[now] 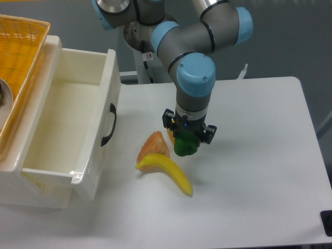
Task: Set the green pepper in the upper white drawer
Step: 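Close the gripper on the green pepper and lift it off the table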
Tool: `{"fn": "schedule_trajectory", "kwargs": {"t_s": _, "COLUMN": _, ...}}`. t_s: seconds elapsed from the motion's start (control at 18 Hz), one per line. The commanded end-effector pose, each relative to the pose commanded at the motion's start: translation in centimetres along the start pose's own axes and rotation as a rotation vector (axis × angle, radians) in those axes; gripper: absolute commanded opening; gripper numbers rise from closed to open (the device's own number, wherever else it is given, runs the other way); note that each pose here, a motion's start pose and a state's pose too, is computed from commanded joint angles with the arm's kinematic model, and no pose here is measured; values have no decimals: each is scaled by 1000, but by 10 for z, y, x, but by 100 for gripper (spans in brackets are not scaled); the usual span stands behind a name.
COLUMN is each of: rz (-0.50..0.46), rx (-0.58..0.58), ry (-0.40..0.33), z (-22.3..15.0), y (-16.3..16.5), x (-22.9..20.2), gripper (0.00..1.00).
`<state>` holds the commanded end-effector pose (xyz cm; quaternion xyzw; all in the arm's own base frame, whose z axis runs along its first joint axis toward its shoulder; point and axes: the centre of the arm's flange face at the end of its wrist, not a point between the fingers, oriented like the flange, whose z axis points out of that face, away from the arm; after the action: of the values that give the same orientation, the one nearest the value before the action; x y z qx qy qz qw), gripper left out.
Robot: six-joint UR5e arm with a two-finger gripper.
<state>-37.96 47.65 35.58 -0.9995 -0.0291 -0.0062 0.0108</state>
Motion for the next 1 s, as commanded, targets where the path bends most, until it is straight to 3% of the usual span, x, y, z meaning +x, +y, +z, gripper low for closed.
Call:
{"fn": "schedule_trajectory", "kwargs": {"t_s": 0.33, "rz": -25, "rx": -3, "ry": 3, "z": -1, "y": 0, "x": 1, "gripper": 66}}
{"fn": "schedule_trajectory", "kwargs": {"t_s": 0.56, "rz": -37, "rx": 13, "ry": 11, "z": -21, "y": 2, "x": 15, "gripper": 66}}
{"fn": "schedule_trajectory", "kwargs": {"t_s": 0.72, "rz": -146, "rx": 67, "ry": 45, "z": -36, "y": -1, "x": 23, "gripper": 67}}
{"fn": "schedule_trajectory", "kwargs": {"t_s": 1.0, "rz": -153, "rx": 84, "ry": 47, "z": -63, "y": -6, "x": 51, "gripper": 67}}
